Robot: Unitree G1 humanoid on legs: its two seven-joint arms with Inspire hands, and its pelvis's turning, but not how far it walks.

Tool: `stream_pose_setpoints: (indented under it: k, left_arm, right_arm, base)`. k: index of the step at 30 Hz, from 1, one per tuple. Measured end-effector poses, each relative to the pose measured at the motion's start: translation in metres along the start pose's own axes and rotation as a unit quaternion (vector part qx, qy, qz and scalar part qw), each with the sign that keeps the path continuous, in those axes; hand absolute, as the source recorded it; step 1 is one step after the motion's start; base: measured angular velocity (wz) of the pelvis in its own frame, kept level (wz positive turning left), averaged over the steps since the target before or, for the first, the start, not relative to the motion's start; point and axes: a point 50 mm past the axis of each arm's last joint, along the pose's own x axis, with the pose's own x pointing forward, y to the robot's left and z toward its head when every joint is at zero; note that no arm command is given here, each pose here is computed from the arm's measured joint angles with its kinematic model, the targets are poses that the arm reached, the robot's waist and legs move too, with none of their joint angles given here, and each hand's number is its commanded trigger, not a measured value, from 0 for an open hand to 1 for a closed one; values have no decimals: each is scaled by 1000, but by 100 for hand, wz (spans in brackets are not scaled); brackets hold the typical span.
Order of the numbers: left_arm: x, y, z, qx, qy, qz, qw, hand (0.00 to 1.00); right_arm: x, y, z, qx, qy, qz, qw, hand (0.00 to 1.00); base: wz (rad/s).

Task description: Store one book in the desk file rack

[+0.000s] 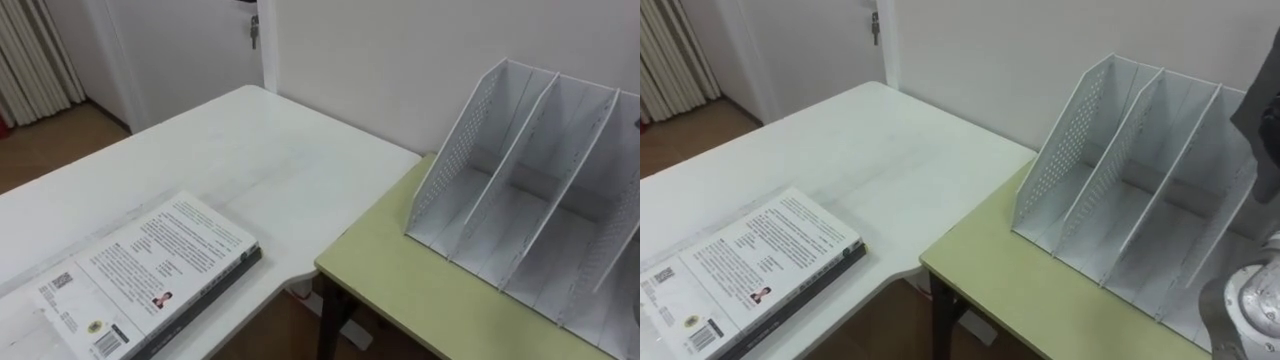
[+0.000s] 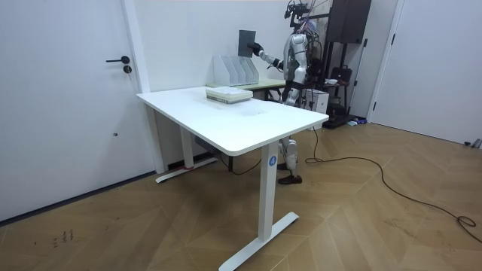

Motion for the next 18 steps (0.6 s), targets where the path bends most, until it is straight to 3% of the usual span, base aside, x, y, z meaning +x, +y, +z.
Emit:
stream_pose_setpoints:
  k: [10, 18]
  left_arm:
    - [0, 0, 1, 1, -2, -1, 1000, 0]
    - [0, 0, 2, 2, -2, 3, 1000, 0]
  right_arm:
    - [-1, -1, -17, -15, 29, 26, 999, 100]
    - [-14, -3, -46, -23, 101, 42, 994, 100]
  base:
    - [0]
    - [0]
